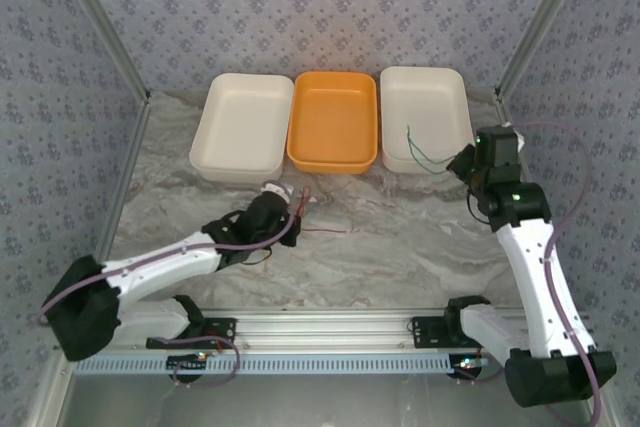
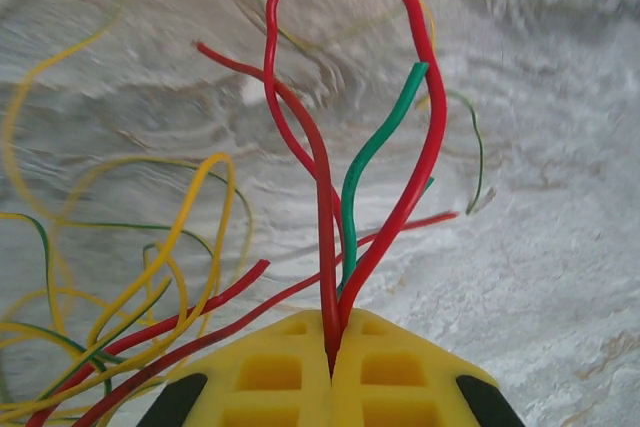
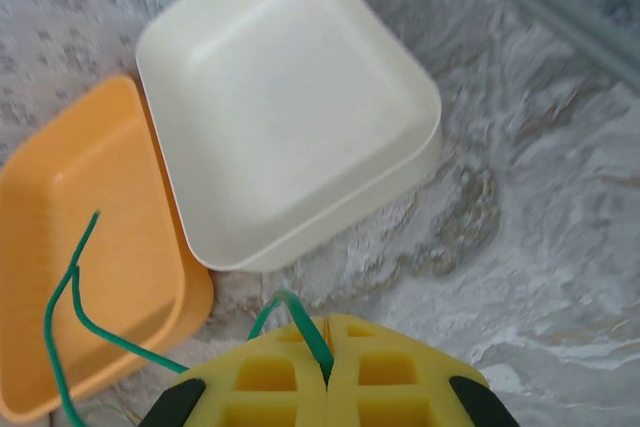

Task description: Untangle the cables

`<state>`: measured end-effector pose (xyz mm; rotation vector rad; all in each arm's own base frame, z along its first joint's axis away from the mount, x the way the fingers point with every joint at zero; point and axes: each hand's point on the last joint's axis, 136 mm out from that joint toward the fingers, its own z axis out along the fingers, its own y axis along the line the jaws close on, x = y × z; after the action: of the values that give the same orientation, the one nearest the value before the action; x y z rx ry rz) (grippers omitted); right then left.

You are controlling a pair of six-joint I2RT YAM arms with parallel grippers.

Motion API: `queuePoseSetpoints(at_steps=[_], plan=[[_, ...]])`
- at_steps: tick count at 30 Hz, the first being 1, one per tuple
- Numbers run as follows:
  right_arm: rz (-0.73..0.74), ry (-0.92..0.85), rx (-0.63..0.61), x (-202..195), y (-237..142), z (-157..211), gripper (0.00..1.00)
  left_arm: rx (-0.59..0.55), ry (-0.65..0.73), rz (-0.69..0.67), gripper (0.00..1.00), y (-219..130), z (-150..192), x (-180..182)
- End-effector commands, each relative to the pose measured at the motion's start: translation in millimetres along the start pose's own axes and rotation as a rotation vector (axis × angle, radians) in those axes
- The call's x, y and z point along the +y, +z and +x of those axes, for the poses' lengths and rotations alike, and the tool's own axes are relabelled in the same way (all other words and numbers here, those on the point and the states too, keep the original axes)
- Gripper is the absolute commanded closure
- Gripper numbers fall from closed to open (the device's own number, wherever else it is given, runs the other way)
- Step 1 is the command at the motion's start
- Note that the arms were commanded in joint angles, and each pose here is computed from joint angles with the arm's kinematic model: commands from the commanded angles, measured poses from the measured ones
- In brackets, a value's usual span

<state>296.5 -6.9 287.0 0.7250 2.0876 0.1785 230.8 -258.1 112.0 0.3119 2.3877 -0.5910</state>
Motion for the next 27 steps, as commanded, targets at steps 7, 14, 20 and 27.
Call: queuePoseSetpoints(at_steps=[7,14,20,27], plan=[[-0.216,-0.075,0.029,40,-39,3,1.0,0.016,0.049,0.105,0.87,45,-26,-89],[-0.269,-0.231,0.028,51,-22,56,1.0,-0.051,-0.064,0.181,0.18,37,-63,-101],[-0.324,-0.294,-0.08,60,-27,72,1.0,-0.134,-0.241,0.168,0.23,-28,-85,-85],[-0.387,-0.329,-0.117,79,-36,88,1.0,-0.128,-0.543,0.294,0.19,-54,-96,-74]])
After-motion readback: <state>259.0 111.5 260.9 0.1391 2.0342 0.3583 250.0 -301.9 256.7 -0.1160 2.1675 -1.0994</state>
